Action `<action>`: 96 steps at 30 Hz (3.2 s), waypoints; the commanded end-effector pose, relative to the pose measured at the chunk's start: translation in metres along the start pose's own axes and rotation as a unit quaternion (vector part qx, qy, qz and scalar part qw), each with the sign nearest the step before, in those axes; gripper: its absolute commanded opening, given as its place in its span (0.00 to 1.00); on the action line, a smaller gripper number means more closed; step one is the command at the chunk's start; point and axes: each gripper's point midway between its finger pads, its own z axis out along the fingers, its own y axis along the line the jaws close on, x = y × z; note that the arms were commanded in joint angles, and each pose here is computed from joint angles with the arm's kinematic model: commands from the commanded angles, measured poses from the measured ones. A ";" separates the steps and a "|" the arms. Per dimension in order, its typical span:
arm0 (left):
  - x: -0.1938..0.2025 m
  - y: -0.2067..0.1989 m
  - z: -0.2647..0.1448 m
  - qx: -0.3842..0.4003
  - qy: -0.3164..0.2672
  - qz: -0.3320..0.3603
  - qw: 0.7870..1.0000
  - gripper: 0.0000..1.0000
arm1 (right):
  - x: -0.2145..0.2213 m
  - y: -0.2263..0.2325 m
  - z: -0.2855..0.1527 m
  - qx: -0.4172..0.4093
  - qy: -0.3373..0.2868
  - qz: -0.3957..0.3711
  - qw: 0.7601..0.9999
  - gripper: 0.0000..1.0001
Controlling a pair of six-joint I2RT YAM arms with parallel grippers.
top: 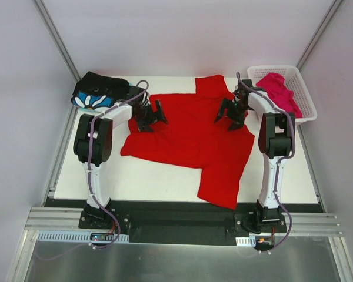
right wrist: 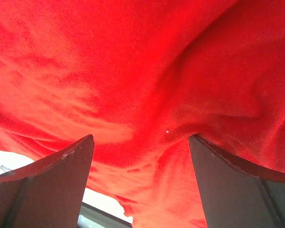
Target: Fold and stack the t-shirts
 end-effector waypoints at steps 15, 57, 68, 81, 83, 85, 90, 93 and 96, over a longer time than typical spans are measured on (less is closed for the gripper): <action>0.025 -0.006 -0.059 0.000 -0.019 0.004 1.000 0.99 | 0.039 0.027 -0.081 -0.003 -0.032 -0.045 0.998 0.86; 0.186 0.081 -0.085 -0.124 0.071 -0.006 0.990 0.99 | 0.250 -0.036 -0.045 0.249 0.075 -0.185 0.948 0.84; 0.121 0.052 -0.128 -0.145 -0.050 0.045 0.987 0.99 | 0.244 -0.025 -0.046 0.243 0.069 -0.193 0.948 0.84; 0.098 0.082 -0.094 -0.149 -0.045 0.014 0.988 0.99 | 0.250 -0.032 -0.045 0.244 0.077 -0.196 0.947 0.84; 0.101 0.086 -0.090 -0.150 -0.043 0.007 0.988 0.99 | 0.250 -0.030 -0.044 0.239 0.078 -0.196 0.948 0.84; 0.108 0.091 -0.086 -0.148 -0.037 0.002 0.988 0.99 | 0.250 -0.030 -0.044 0.240 0.077 -0.195 0.948 0.84; 0.137 0.095 -0.088 -0.132 -0.019 -0.021 0.991 0.99 | 0.252 -0.034 -0.043 0.242 0.081 -0.195 0.947 0.84; 0.152 0.101 -0.093 -0.131 -0.019 -0.026 0.991 0.99 | 0.253 -0.030 -0.043 0.234 0.078 -0.189 0.951 0.84; 0.168 0.100 -0.097 -0.120 -0.012 -0.034 0.992 0.99 | 0.251 -0.029 -0.044 0.235 0.075 -0.190 0.950 0.84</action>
